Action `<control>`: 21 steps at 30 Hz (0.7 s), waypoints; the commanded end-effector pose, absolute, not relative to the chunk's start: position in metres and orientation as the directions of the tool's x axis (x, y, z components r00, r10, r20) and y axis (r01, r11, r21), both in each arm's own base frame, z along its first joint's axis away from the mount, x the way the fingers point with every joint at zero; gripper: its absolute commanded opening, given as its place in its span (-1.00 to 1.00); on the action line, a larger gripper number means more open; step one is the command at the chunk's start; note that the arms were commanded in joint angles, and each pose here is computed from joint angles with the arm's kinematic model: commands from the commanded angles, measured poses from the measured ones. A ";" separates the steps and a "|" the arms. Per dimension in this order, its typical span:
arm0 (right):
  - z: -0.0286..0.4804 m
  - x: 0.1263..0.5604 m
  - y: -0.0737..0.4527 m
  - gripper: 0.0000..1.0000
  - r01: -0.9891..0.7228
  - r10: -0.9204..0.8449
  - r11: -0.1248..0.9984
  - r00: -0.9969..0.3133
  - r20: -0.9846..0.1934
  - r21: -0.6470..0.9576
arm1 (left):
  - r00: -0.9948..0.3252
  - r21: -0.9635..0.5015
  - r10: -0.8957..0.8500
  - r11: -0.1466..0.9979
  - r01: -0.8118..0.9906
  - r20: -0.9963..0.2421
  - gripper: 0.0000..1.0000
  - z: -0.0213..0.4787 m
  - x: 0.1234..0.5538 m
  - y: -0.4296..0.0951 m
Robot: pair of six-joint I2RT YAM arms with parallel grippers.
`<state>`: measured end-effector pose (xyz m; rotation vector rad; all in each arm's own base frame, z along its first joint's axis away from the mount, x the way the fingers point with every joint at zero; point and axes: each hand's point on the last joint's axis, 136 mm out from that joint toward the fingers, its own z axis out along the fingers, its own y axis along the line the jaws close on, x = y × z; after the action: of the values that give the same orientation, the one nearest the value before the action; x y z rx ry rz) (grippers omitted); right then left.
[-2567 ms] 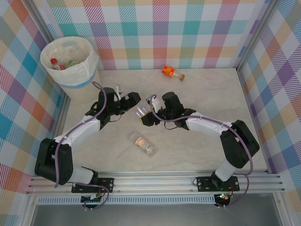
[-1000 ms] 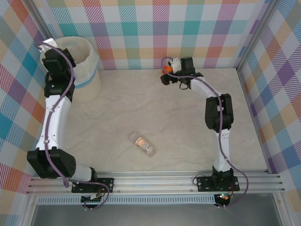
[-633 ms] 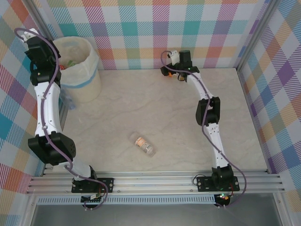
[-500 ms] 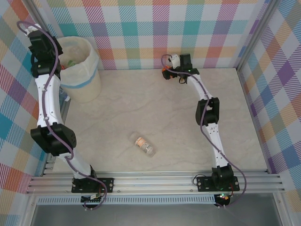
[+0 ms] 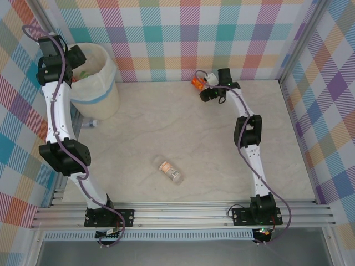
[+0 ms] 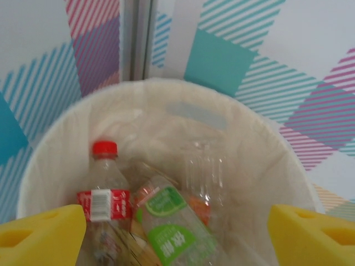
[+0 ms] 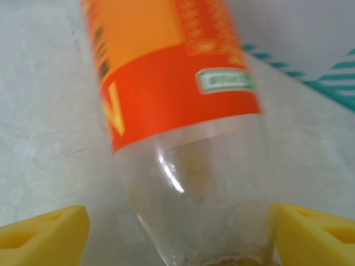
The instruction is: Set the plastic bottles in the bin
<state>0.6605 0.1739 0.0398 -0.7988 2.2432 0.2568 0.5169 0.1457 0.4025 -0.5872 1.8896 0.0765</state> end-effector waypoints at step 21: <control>0.154 0.591 0.236 -0.54 -0.611 -0.257 0.786 -0.459 -0.850 0.092 | -0.338 -0.578 -0.576 0.809 -0.105 -0.744 1.00 0.395 0.474 -0.031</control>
<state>0.5968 0.1991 0.0546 -0.7105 2.3108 0.3631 0.4853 0.0005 0.3817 -0.5331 1.9295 -0.3965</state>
